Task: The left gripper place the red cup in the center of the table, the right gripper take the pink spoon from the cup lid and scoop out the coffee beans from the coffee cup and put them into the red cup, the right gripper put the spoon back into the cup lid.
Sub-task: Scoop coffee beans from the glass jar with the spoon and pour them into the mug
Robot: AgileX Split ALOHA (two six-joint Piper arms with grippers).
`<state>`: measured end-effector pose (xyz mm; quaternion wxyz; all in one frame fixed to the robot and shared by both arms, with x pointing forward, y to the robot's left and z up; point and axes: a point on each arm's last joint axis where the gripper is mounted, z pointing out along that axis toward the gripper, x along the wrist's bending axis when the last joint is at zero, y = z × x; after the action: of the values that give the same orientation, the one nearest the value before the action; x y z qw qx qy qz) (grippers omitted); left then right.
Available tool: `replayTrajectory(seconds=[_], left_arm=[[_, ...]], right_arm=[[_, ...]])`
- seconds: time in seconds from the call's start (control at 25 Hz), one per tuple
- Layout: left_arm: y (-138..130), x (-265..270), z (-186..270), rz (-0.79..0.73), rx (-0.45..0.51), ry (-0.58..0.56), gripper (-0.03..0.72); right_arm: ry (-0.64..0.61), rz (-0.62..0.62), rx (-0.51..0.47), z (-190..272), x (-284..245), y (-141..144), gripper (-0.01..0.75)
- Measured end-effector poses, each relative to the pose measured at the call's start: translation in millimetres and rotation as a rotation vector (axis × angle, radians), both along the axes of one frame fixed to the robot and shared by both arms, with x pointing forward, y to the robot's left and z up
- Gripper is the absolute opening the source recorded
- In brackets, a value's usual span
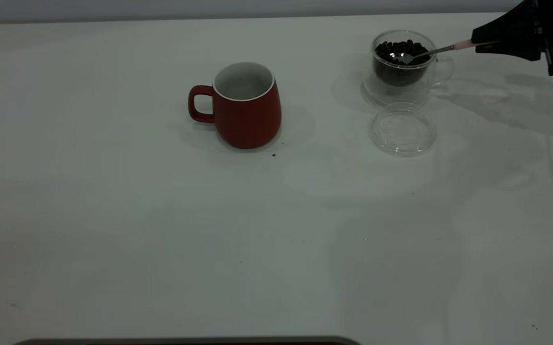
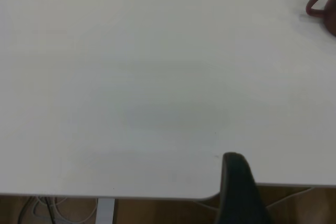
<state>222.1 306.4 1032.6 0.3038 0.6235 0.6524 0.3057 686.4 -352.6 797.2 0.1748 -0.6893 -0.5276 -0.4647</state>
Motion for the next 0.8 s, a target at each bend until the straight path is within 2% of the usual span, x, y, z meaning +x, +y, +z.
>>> replayTrajectory(seconds=[0.8], left_arm=[[0.0,0.0,0.0,0.0,0.0,0.0,0.493]], right_arm=[[0.09,-0.026,0.112,2.6,-2.9,2.1,0.101]])
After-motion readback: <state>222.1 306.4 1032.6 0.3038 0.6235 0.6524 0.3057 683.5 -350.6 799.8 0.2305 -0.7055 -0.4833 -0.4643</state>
